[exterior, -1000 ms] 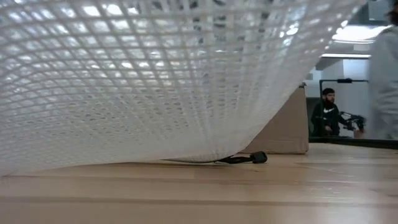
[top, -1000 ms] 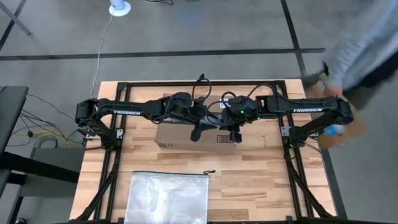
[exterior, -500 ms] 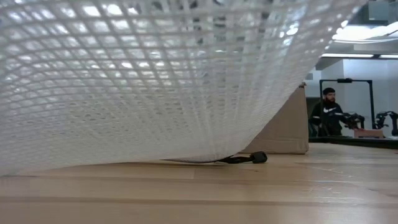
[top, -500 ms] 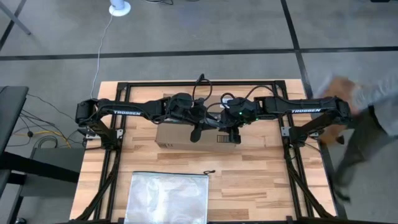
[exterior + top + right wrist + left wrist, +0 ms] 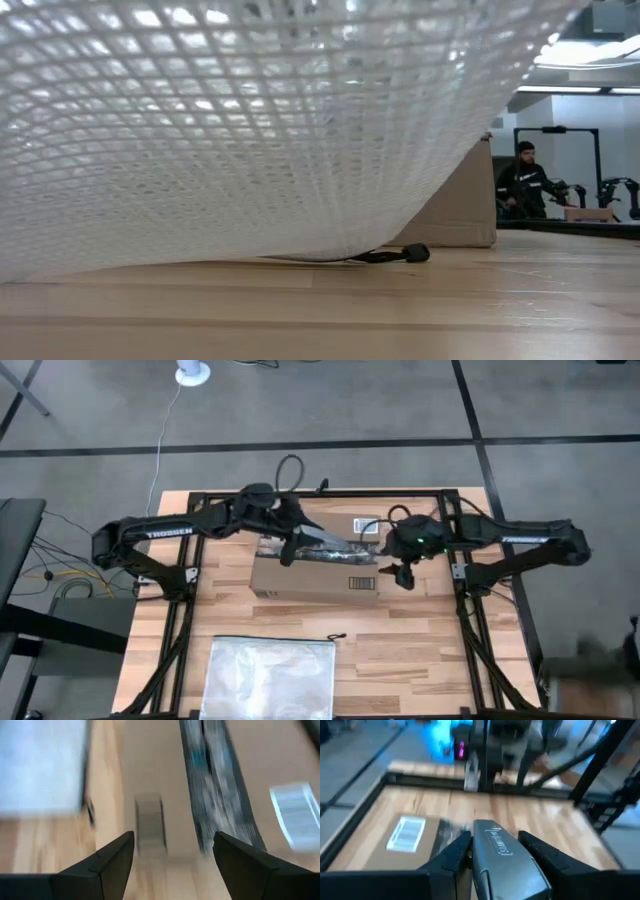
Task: Unpack boxes
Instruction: Open the box using the cutter
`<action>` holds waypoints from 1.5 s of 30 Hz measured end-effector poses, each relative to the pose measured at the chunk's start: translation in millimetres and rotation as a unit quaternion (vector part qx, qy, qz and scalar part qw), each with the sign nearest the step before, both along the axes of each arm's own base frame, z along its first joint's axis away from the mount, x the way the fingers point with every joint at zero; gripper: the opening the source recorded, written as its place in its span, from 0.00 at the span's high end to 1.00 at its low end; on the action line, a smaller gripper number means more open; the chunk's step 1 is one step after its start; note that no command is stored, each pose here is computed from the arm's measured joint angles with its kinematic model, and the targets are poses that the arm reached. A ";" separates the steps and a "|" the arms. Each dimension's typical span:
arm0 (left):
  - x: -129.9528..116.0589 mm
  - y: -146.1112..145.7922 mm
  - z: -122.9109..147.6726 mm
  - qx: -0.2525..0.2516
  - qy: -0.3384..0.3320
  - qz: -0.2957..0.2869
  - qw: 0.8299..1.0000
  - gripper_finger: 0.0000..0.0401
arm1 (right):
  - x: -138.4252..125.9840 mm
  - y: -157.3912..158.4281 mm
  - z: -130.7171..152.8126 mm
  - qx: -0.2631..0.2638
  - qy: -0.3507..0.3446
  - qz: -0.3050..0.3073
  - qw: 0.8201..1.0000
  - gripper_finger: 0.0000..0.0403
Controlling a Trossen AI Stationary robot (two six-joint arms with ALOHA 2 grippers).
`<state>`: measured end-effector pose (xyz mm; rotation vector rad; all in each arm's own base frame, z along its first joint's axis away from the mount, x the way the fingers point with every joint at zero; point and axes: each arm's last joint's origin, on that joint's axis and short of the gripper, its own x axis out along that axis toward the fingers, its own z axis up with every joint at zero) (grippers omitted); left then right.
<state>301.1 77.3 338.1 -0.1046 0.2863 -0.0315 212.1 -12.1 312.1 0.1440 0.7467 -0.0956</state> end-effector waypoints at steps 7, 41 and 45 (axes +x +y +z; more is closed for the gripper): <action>-6.1 1.0 -16.7 -0.054 -0.121 -0.011 0.991 0.70 | -3.6 -4.9 -27.0 -0.005 -0.286 -0.056 0.957 0.37; 3.2 -5.3 -16.8 -0.062 -0.244 -0.026 0.967 0.70 | 85.4 -19.8 3.0 -0.059 -0.453 0.007 0.889 0.37; 3.3 -5.3 -16.5 -0.061 -0.247 -0.027 0.967 0.70 | 85.5 -19.8 3.0 -0.056 -0.453 0.006 0.890 0.37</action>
